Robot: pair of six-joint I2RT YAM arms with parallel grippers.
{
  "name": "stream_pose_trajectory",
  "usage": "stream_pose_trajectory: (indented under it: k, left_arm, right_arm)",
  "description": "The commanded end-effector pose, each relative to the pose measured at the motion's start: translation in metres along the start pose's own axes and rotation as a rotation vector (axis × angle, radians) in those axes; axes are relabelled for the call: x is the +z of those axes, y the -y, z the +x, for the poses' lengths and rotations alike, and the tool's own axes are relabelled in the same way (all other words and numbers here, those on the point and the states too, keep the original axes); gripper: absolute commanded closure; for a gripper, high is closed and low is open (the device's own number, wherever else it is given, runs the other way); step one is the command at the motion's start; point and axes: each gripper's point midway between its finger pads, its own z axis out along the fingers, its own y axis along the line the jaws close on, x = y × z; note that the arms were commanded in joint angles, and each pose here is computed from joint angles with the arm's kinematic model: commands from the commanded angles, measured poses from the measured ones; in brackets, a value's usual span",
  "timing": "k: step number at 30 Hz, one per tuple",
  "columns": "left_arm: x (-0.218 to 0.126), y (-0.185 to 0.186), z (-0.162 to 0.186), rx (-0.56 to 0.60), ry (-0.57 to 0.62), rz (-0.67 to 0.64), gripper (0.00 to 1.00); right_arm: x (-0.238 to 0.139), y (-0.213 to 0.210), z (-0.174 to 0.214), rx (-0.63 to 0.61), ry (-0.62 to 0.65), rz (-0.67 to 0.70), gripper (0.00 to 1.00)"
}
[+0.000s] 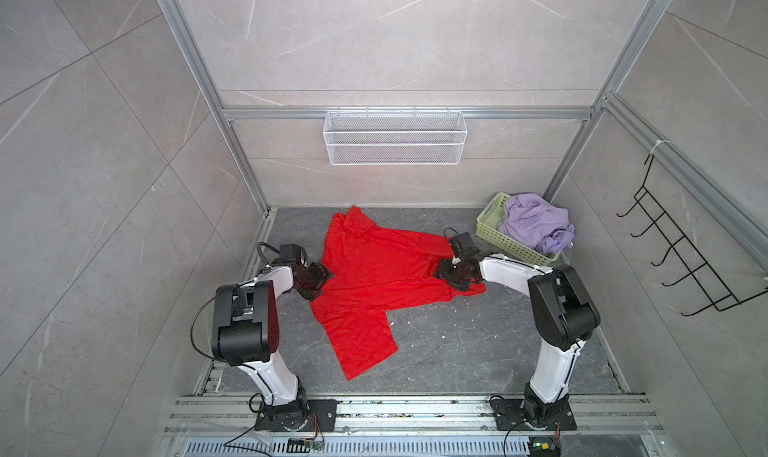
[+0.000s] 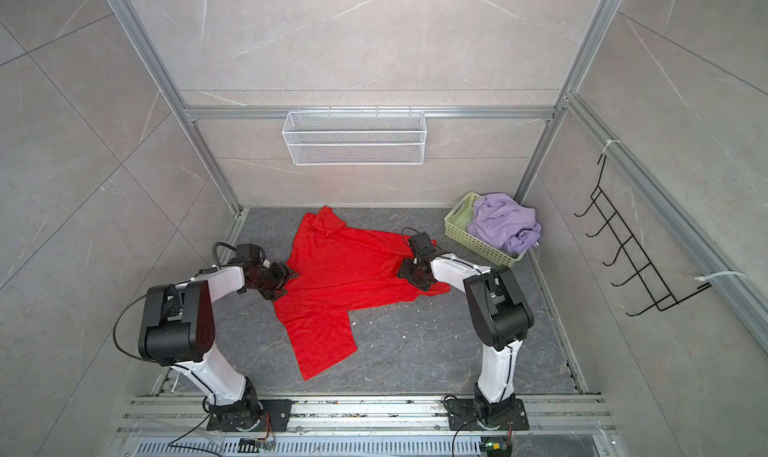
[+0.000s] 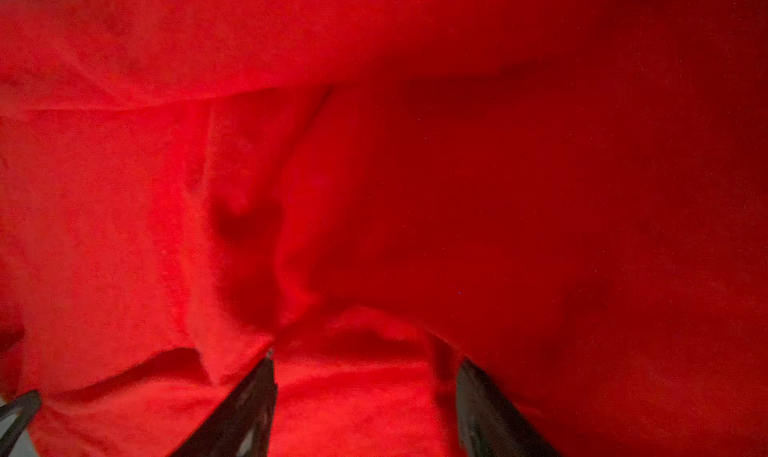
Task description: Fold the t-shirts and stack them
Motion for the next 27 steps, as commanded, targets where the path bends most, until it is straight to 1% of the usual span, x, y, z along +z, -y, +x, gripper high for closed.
stream_pose_trajectory:
  k: [1, 3, 5, 7, 9, 11, 13, 17, 22, 25, 27]
  left_arm:
    - [0.005, -0.023, 0.005, 0.01, -0.041, -0.094, 0.28]
    - [0.006, -0.019, 0.003, 0.023, -0.047, -0.081, 0.28]
    - [0.006, -0.016, 0.001, 0.034, -0.052, -0.073, 0.28]
    - [0.005, -0.013, 0.0, 0.046, -0.056, -0.066, 0.28]
    - [0.003, -0.01, 0.0, 0.05, -0.056, -0.061, 0.29]
    - [-0.001, -0.008, 0.0, 0.052, -0.051, -0.058, 0.29]
    - [-0.007, -0.005, 0.001, 0.057, -0.042, -0.049, 0.3]
    - [-0.021, -0.008, 0.009, 0.061, -0.018, -0.057, 0.31]
    - [-0.037, -0.015, 0.021, 0.053, 0.014, -0.07, 0.32]
    - [-0.042, -0.02, 0.028, 0.036, 0.022, -0.08, 0.32]
    - [-0.045, -0.022, 0.03, 0.024, 0.029, -0.084, 0.32]
  right_arm:
    - [-0.027, -0.016, -0.012, -0.088, 0.062, -0.034, 0.29]
    - [-0.053, -0.031, -0.029, -0.106, 0.135, -0.068, 0.28]
    - [-0.075, -0.034, -0.04, -0.1, 0.201, -0.064, 0.27]
    - [-0.088, -0.022, -0.04, -0.067, 0.22, -0.01, 0.27]
    - [-0.092, 0.002, -0.028, -0.029, 0.191, 0.082, 0.27]
    - [-0.088, 0.029, -0.008, 0.008, 0.157, 0.159, 0.27]
    - [-0.083, 0.053, 0.012, 0.055, 0.14, 0.185, 0.28]
    - [-0.078, 0.087, 0.035, 0.182, 0.137, 0.16, 0.29]
    - [-0.064, 0.096, 0.039, 0.212, 0.127, 0.125, 0.31]
    - [-0.051, 0.095, 0.034, 0.206, 0.106, 0.143, 0.32]
    - [-0.043, 0.097, 0.03, 0.209, 0.099, 0.164, 0.36]
